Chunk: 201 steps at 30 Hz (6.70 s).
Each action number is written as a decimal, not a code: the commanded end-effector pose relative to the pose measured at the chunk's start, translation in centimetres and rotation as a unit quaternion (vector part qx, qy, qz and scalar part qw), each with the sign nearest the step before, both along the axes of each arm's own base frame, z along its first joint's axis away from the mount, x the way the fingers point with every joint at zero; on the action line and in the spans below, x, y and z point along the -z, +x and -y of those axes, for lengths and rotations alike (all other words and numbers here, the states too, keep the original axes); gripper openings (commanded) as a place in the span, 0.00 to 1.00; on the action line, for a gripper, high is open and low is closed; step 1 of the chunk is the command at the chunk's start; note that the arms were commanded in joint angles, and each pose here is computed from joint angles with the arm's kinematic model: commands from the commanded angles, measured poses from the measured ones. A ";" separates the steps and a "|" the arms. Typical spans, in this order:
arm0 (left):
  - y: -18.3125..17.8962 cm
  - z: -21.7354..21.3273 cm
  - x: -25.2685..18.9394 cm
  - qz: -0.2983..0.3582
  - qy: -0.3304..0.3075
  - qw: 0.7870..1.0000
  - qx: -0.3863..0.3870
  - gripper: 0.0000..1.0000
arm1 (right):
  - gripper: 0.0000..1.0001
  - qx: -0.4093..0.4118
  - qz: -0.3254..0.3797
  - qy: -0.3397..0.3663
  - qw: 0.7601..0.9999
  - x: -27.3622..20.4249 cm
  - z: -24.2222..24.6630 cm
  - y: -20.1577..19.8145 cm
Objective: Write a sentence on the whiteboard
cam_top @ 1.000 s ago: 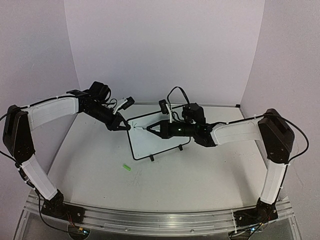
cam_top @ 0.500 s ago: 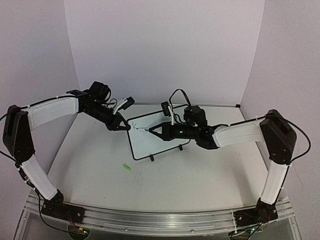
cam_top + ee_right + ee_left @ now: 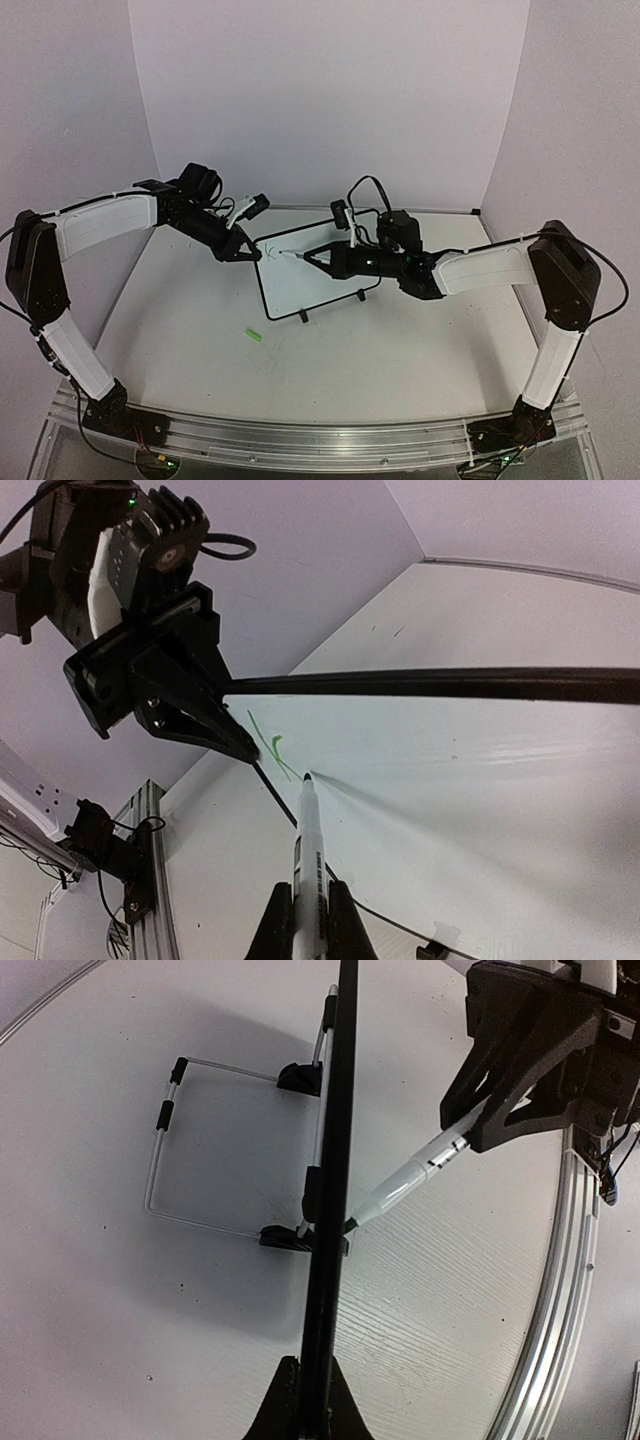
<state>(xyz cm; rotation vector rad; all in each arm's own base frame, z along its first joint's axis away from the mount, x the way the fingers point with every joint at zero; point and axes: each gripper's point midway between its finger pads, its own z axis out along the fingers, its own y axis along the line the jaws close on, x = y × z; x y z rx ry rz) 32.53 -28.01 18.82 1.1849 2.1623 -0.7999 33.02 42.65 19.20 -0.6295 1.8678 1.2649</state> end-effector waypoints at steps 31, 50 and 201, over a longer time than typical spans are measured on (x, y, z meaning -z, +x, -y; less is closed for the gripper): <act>0.7 -0.7 0.4 0.011 0.029 0.999 -0.006 0.00 | 0.00 0.063 0.023 0.025 0.997 -2.6 1.7 2.2; 0.7 -0.7 0.5 0.011 0.031 0.999 -0.006 0.00 | 0.00 0.033 0.034 0.041 0.998 -4.3 0.9 2.0; 0.8 -0.8 0.9 0.009 0.037 0.999 -0.007 0.00 | 0.00 0.085 0.000 0.010 0.996 -0.5 4.2 2.8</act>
